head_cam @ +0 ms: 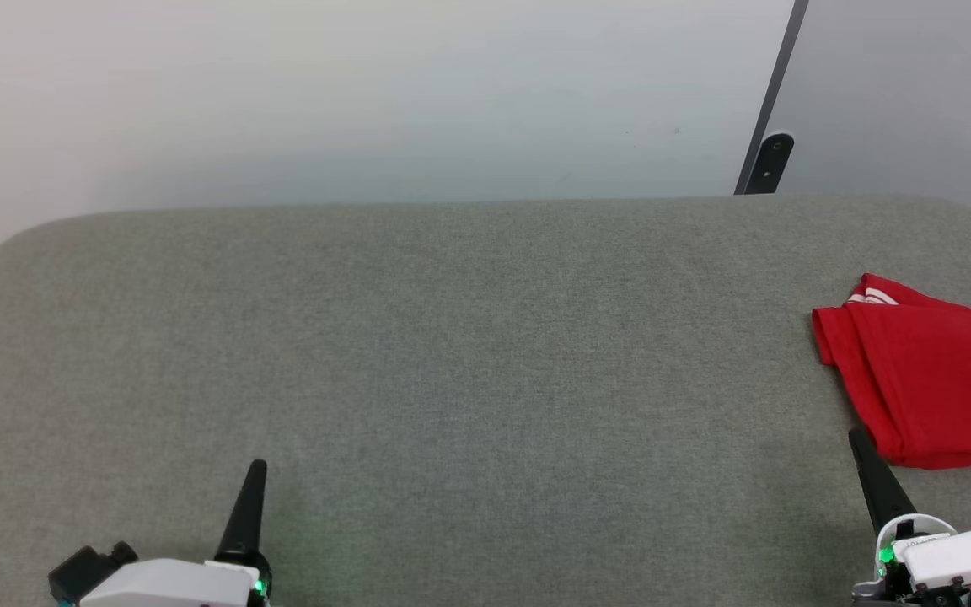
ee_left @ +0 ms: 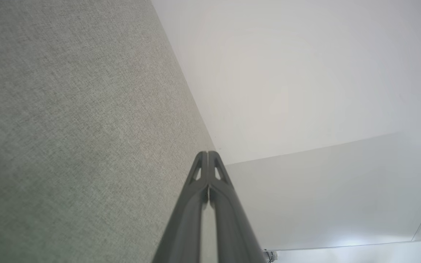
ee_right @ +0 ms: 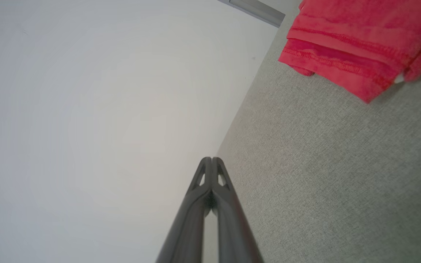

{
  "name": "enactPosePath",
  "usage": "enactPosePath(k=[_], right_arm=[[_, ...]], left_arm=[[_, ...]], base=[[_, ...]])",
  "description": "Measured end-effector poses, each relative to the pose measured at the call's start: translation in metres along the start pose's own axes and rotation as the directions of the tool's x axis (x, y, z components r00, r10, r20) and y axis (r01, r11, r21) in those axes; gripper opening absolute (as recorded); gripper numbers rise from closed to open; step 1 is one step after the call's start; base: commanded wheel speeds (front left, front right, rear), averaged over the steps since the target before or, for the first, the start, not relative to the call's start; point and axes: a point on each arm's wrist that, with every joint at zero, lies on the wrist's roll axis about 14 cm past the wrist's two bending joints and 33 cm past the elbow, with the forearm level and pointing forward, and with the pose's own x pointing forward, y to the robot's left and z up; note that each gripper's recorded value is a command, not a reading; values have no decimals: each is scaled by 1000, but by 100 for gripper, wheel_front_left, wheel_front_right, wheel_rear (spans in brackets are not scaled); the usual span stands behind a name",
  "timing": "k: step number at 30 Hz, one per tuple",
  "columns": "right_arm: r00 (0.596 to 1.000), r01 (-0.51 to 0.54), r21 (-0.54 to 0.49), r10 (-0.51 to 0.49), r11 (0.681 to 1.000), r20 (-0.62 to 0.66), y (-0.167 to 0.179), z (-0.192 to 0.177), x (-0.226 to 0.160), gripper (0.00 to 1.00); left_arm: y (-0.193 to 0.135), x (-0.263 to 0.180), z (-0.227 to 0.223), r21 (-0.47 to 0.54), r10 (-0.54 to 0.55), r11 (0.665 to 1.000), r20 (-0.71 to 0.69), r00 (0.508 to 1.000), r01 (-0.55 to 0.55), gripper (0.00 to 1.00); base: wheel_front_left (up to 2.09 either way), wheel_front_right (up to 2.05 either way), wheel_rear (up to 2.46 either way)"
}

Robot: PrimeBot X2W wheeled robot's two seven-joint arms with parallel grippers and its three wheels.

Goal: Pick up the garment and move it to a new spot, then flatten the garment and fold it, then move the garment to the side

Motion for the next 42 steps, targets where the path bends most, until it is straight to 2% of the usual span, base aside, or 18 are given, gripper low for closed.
enactPosePath(k=[21,42], right_arm=[[1000,-14,166,10,986,27,2,1,5,0],[998,-33,299,17,954,55,4,4,10,0]], left_arm=[[-10,8,5,-173,-37,984,4,999,37,0],[-21,14,10,-316,-79,945,12,997,79,0]], base=[[0,0,0],[0,0,0]])
